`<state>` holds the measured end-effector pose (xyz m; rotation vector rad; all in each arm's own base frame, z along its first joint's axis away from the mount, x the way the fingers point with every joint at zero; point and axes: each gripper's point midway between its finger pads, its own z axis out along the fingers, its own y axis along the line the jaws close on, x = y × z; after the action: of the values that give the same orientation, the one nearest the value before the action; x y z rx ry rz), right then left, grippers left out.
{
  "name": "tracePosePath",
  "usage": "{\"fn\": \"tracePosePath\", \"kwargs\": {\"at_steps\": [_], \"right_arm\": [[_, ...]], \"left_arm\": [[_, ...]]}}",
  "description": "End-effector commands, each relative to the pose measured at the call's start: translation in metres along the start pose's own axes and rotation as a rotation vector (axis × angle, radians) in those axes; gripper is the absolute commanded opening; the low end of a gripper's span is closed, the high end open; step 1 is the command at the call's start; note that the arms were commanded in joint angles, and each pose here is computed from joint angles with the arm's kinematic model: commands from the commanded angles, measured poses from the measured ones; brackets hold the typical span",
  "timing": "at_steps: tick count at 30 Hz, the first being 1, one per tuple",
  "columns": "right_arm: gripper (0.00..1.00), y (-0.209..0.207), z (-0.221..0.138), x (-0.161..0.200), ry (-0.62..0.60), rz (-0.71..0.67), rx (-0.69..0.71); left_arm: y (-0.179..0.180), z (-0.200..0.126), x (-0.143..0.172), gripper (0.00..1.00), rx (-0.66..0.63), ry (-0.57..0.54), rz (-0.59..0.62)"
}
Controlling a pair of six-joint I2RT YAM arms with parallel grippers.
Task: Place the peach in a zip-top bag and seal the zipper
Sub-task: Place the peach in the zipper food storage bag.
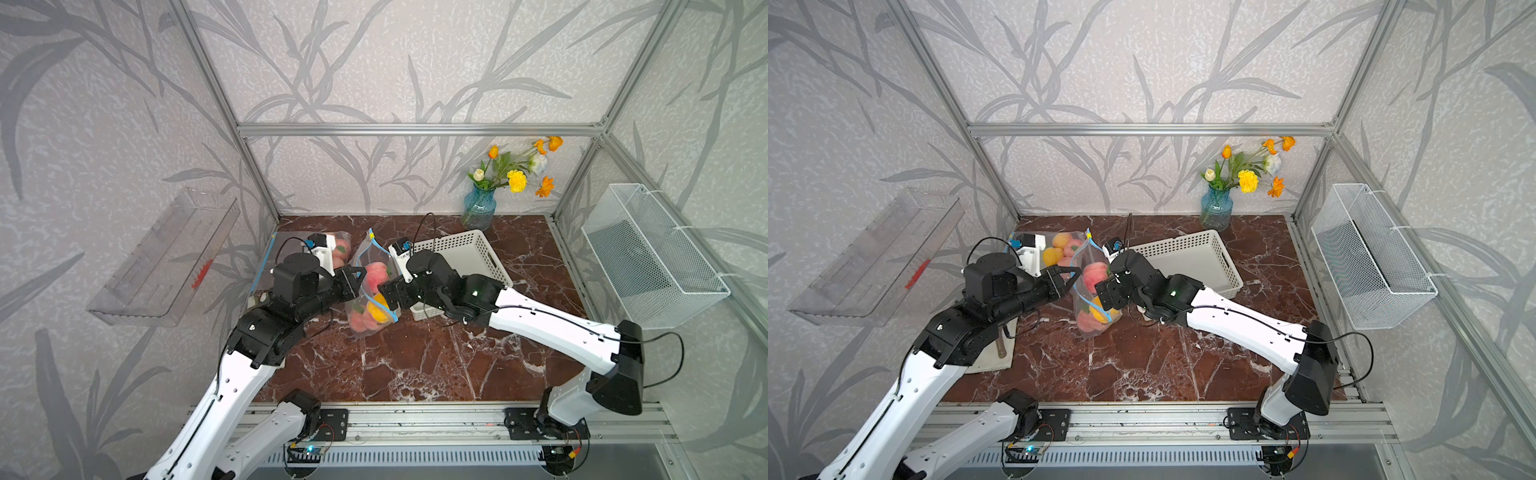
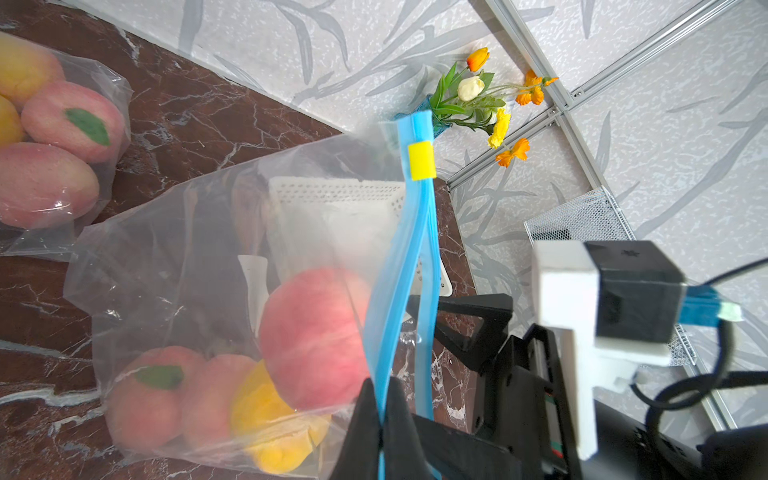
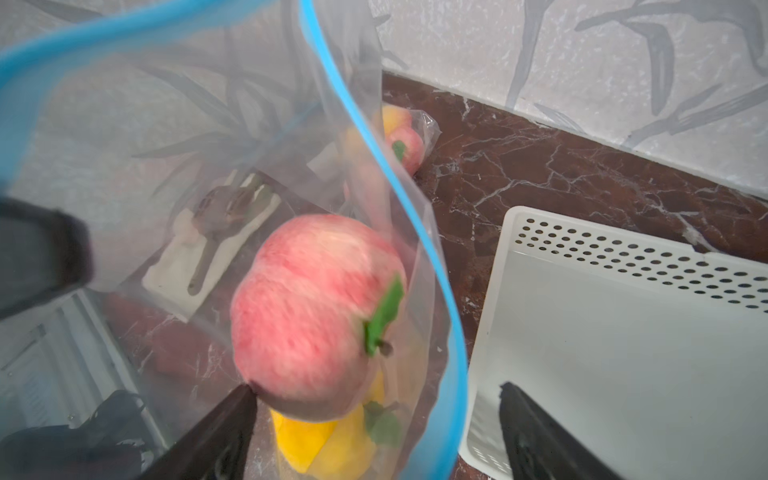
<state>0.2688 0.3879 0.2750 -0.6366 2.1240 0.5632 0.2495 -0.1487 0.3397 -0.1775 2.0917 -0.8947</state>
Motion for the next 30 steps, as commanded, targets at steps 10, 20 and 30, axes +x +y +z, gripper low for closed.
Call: {"fn": "tracePosePath", "kwargs": {"at_steps": [10,20,30], "right_arm": [[0.92,0.004,-0.066,-0.006,-0.108,-0.050,-0.139],[0.85,0.010,-0.075,0.047,-0.101,-0.177,-0.234],[0.69,0.040,-0.052,0.031,-0.196,-0.175,-0.286]], "left_arm": [[0.012,0.008,-0.017,0.00,-0.067,-0.088,-0.082],[0.018,0.033,-0.026,0.00,-0.053,-0.146,-0.213],[0.015,0.031,-0.025,0.00,-0.038,-0.137,-0.220]]}}
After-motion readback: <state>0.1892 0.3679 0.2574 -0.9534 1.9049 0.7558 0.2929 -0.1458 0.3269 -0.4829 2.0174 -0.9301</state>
